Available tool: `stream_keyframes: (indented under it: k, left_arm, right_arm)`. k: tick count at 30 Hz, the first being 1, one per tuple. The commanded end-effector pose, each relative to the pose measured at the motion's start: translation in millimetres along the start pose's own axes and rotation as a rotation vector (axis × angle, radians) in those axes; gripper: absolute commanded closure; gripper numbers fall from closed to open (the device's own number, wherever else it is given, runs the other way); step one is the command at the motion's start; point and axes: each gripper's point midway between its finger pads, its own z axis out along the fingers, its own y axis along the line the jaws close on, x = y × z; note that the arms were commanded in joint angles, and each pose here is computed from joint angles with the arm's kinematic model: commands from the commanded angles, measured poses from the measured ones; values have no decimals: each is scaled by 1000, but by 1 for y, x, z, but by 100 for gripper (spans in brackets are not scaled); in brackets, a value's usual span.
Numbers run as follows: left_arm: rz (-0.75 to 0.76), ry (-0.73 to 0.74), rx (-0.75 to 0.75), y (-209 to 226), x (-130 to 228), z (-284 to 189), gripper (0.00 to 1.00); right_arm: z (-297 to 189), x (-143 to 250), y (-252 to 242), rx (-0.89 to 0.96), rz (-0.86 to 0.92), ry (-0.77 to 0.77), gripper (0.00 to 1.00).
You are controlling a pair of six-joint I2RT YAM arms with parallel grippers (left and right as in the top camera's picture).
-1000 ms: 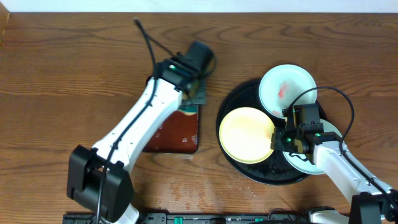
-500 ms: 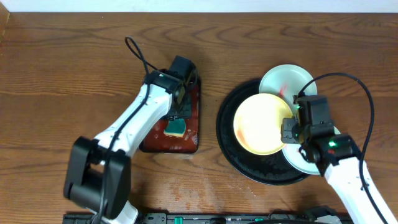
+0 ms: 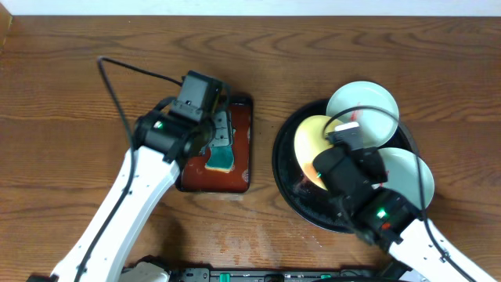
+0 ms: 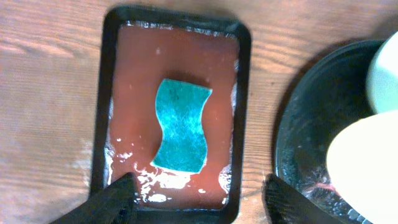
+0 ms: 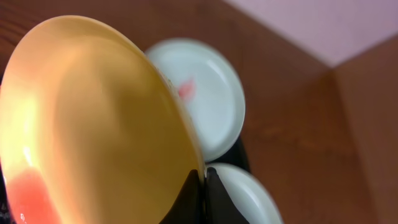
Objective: Clean dirty plates on tray and stack at the side
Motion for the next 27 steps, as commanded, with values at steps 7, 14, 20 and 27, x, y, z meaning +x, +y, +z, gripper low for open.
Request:
stream_keyframes:
  k: [7, 14, 20, 27]
  left_arm:
    - [-6, -64, 24, -1, -10, -21, 19]
    - [-6, -64, 24, -1, -10, -21, 18]
    - [-6, -64, 24, -1, -10, -21, 18]
    - [-6, -64, 24, -1, -10, -21, 18]
  right_arm:
    - [-37, -53, -10, 181, -214, -213, 99]
    - [-54, -76, -11, 249, -301, -287, 99]
    - [-63, -82, -5, 241, -308, -322, 99]
    - [-64, -83, -4, 236, -310, -326, 99]
